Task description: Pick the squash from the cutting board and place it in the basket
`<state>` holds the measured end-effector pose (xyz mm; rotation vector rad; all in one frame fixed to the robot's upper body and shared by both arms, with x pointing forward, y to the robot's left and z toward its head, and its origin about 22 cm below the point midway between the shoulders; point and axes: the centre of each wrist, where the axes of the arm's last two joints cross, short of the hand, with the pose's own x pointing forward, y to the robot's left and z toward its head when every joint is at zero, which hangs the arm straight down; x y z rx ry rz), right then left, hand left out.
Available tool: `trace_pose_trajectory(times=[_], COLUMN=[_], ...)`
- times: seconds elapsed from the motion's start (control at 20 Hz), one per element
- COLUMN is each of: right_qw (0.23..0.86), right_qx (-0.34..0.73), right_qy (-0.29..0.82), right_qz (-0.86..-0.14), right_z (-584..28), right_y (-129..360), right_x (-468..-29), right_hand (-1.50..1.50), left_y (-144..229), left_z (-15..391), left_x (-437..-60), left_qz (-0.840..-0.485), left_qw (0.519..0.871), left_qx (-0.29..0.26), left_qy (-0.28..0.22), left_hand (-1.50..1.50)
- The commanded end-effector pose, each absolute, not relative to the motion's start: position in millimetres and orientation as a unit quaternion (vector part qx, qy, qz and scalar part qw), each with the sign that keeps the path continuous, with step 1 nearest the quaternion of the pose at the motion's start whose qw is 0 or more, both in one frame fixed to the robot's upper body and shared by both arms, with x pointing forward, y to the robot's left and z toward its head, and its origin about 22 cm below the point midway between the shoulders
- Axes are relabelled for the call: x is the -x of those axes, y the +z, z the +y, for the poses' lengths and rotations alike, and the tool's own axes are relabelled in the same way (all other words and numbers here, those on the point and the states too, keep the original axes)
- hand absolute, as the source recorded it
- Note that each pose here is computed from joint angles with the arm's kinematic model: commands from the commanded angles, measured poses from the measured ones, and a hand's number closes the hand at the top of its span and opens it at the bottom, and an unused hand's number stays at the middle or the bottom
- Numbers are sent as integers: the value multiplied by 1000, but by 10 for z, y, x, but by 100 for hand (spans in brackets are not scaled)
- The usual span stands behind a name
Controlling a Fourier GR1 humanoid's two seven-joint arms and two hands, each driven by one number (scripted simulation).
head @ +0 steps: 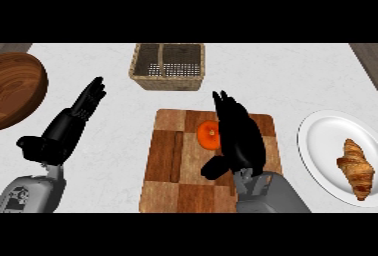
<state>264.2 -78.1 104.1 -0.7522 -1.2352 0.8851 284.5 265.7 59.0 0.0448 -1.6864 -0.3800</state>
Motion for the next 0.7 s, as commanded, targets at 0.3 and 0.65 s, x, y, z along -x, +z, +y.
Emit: trace_pose_trajectory(times=[0.3, 0.65], right_qw=[665, 669], right_qx=[349, 355], right_qy=[414, 414], right_qz=[-514, -505], right_z=[-549, -634], right_y=[739, 553], right_x=[-2696, -2807], right_hand=[-150, -150], left_y=[587, 403], left_z=[2760, 2718], left_x=[-2746, -2781], left_qz=[-745, -742], left_qw=[645, 650], left_qx=[-18, -17], left_qy=[-172, -165], left_hand=[0, 0])
